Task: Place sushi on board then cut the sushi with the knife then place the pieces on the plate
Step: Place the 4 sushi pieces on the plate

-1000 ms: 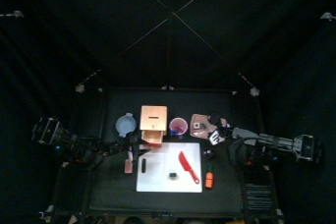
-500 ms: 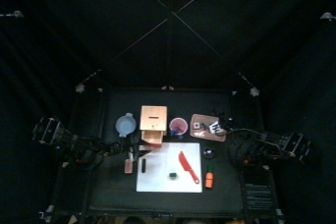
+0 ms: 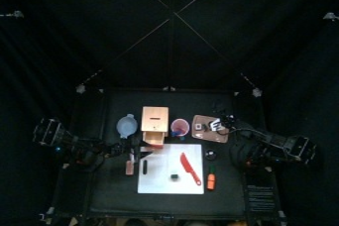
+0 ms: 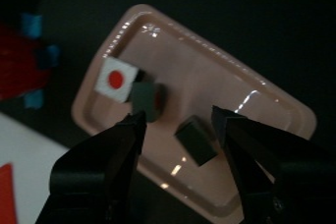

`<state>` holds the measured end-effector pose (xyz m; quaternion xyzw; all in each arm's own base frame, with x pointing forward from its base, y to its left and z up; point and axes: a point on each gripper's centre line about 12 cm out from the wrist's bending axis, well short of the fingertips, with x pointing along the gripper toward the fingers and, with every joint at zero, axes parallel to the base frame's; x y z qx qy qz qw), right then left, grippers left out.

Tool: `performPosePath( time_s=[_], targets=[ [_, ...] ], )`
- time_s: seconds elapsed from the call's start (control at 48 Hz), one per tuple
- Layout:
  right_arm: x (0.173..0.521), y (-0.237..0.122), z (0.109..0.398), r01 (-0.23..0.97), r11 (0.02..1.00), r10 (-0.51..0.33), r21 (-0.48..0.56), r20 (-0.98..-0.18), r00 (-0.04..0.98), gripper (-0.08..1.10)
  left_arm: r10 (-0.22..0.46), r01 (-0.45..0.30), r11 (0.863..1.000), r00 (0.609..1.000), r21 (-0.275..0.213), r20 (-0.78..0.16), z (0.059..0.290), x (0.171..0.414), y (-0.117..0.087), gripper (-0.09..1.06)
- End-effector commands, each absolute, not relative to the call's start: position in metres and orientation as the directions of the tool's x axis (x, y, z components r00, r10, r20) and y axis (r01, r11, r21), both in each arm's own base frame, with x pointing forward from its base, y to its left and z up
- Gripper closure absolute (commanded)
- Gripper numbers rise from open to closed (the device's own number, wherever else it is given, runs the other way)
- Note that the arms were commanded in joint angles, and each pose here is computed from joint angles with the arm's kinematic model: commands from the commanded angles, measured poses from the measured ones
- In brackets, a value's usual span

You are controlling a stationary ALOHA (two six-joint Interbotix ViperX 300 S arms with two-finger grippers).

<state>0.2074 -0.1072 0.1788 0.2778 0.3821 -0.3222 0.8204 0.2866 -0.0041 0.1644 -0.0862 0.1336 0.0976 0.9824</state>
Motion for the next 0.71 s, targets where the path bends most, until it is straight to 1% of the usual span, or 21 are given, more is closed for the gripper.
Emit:
performPosePath(
  time_s=[0.021, 0.062, 0.125, 0.188, 0.271, 0.396, 0.5, 0.604, 0.708],
  targets=[
    [0.245, -0.052, 0.196, 0.534, 0.817, -0.184, 0.219, -0.778, 0.601, 0.14, 0.173, -0.215, 0.965, 0.953, -0.152, -0.248, 0.174, 0.293, -0.004, 0.16],
    [0.259, -0.029, 0.2, 0.462, 0.856, -0.124, 0.231, -0.777, 0.618, 0.14, 0.173, -0.215, 0.964, 0.954, -0.154, -0.245, 0.174, 0.294, -0.004, 0.16],
    [0.276, -0.006, 0.204, 0.393, 0.887, -0.065, 0.243, -0.776, 0.627, 0.14, 0.173, -0.214, 0.964, 0.955, -0.157, -0.242, 0.175, 0.295, -0.004, 0.16],
    [0.298, 0.016, 0.207, 0.336, 0.906, -0.015, 0.257, -0.775, 0.632, 0.14, 0.172, -0.214, 0.963, 0.956, -0.161, -0.239, 0.177, 0.297, -0.004, 0.16],
    [0.325, 0.042, 0.207, 0.267, 0.932, 0.027, 0.245, -0.782, 0.623, 0.14, 0.174, -0.217, 0.963, 0.954, -0.162, -0.242, 0.176, 0.3, -0.005, 0.16],
    [0.359, 0.074, 0.196, 0.179, 0.963, 0.056, 0.2, -0.8, 0.597, 0.14, 0.171, -0.216, 0.964, 0.951, -0.157, -0.258, 0.171, 0.304, -0.006, 0.16],
    [0.378, 0.094, 0.186, 0.121, 0.98, 0.059, 0.159, -0.81, 0.583, 0.14, 0.172, -0.218, 0.964, 0.949, -0.155, -0.265, 0.168, 0.305, -0.006, 0.16],
    [0.388, 0.106, 0.179, 0.092, 0.985, 0.065, 0.143, -0.817, 0.573, 0.14, 0.177, -0.226, 0.961, 0.945, -0.157, -0.277, 0.165, 0.303, -0.006, 0.16],
    [0.392, 0.107, 0.17, 0.087, 0.989, 0.053, 0.122, -0.829, 0.557, 0.13, 0.183, -0.235, 0.959, 0.941, -0.16, -0.284, 0.163, 0.303, -0.005, 0.16]
  ],
)
